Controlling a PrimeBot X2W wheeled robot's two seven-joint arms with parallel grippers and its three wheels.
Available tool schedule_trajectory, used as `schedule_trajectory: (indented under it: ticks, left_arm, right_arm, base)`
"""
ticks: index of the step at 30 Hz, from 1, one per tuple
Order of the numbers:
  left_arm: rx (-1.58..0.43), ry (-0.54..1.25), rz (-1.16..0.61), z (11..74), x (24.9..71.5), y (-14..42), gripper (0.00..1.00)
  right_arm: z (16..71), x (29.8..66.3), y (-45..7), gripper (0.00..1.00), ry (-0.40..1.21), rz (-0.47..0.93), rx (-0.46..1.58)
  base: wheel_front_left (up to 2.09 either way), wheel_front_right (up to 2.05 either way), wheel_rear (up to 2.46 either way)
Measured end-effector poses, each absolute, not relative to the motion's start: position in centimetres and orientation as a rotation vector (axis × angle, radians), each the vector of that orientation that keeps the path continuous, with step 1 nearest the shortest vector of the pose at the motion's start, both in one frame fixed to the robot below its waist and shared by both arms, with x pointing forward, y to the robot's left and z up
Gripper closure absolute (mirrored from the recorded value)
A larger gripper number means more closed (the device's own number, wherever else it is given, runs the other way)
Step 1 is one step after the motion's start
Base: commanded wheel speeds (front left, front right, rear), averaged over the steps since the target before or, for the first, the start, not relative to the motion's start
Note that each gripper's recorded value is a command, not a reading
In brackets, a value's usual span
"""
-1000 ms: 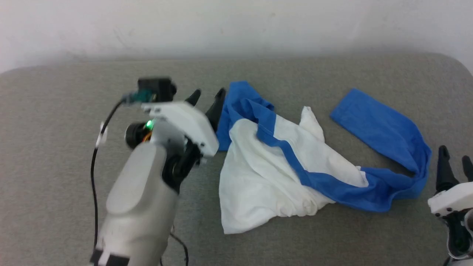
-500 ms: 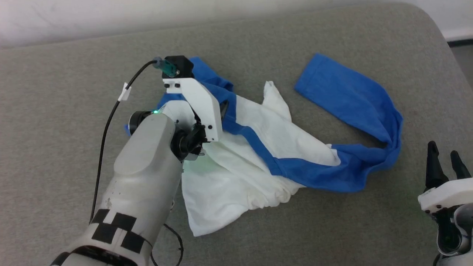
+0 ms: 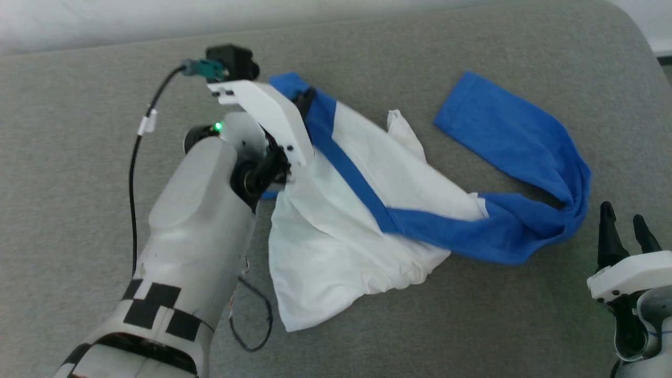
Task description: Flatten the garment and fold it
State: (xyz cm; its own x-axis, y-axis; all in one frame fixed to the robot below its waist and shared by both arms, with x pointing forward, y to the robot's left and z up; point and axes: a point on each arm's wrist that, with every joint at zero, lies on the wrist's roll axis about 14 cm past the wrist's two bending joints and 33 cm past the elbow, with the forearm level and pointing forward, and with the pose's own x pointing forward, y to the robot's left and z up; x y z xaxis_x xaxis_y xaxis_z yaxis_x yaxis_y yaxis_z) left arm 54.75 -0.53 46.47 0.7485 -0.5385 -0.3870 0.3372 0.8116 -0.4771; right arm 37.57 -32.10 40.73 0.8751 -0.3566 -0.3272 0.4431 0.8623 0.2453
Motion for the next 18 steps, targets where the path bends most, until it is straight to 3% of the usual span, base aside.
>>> schedule_trajectory:
  ticks: [7,12,14,18]
  left_arm:
    - [-0.508,0.168,-0.436,57.3,56.7,3.9,1.0]
    - [-0.535,-0.063,-0.367,63.9,54.8,9.9,1.0]
    - [-0.557,-0.079,-0.281,63.2,52.9,13.2,1.0]
    - [-0.602,0.044,-0.016,56.0,46.6,20.5,1.0]
  right_arm:
    - [41.3,38.9,-29.9,0.0,0.271,-0.354,0.317]
    - [41.3,39.9,-27.2,0.0,0.283,-0.272,0.324]
    - [41.4,40.3,-25.7,0.0,0.288,-0.231,0.326]
    - [41.8,41.3,-22.7,0.0,0.288,-0.146,0.338]
  base:
    - [0.0,0.0,0.0]
    - [0.0,0.0,0.0]
    - [0.0,0.0,0.0]
    - [0.0,0.0,0.0]
